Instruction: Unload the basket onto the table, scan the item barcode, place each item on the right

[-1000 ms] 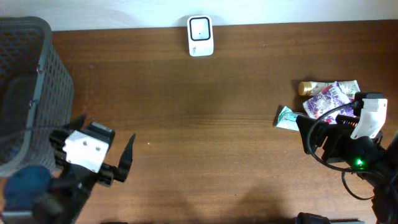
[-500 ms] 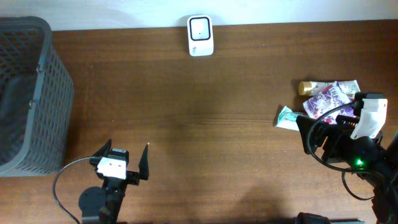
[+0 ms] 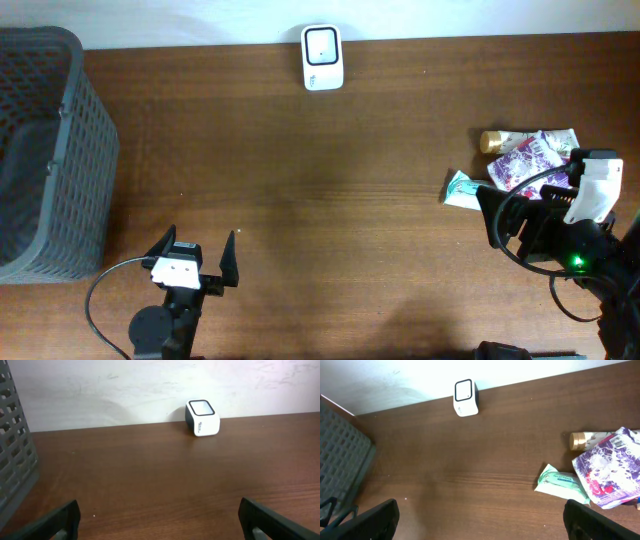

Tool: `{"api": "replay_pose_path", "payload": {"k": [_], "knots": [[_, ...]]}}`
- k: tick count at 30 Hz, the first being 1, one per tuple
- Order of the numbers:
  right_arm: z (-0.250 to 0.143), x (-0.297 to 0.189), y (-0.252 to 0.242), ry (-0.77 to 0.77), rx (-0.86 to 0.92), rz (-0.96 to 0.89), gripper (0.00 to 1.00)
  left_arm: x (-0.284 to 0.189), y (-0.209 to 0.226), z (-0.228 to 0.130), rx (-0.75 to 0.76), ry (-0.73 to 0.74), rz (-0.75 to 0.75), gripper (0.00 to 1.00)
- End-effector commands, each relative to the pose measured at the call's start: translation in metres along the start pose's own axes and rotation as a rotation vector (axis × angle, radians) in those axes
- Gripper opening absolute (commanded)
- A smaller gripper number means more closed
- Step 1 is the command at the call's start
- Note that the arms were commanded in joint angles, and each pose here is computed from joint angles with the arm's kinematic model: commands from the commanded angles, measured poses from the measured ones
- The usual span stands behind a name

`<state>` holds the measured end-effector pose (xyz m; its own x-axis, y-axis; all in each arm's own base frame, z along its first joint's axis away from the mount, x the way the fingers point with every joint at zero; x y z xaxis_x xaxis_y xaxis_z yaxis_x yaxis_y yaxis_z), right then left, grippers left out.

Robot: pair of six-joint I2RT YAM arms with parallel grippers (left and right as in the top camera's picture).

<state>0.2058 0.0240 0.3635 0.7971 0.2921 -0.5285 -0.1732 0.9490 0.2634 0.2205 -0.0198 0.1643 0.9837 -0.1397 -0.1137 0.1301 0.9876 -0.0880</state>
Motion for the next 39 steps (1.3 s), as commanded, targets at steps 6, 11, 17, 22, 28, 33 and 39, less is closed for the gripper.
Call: {"api": "replay_pose_path", "payload": {"k": [6, 11, 17, 22, 28, 33, 39], "knots": [[0.002, -0.001, 0.001, -0.006, -0.008, -0.003, 0.98, 0.001, 0.003, -0.005, -0.01, 0.003, 0.014, 0.99], [0.0, -0.003, -0.02, 0.004, -0.009, -0.142, 0.99, 0.001, 0.003, -0.005, -0.01, 0.003, 0.014, 0.99], [-0.015, 0.025, -0.043, -0.081, -0.11, -0.227, 0.98, 0.001, 0.003, -0.005, -0.01, 0.003, 0.014, 0.99], [-0.071, 0.066, -0.045, -0.218, -0.203, -0.157, 0.98, 0.001, 0.003, -0.005, -0.01, 0.003, 0.014, 0.99], [-0.121, 0.088, -0.049, -0.413, -0.279, -0.106, 0.99, 0.001, 0.003, -0.005, -0.01, 0.003, 0.014, 0.99], [-0.129, 0.089, -0.04, -0.505, -0.327, -0.077, 0.98, 0.001, 0.003, -0.005, -0.01, 0.003, 0.014, 0.99], [-0.142, 0.11, -0.033, -0.533, -0.341, -0.027, 0.98, 0.001, 0.003, -0.005, -0.01, 0.003, 0.014, 0.99]]}}
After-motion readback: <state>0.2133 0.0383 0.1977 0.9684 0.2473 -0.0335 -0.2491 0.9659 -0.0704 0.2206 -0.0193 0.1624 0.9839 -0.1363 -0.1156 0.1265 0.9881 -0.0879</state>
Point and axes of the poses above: each gripper's point midway between its finger pads, its own x axis out along the fingers, its own y axis along the line the jaws close on, z = x × y, the point moved 2 cm from there along -x, back along the fingers, and after that the axes turned 5 degrees about -x, right-handed, at the moved point
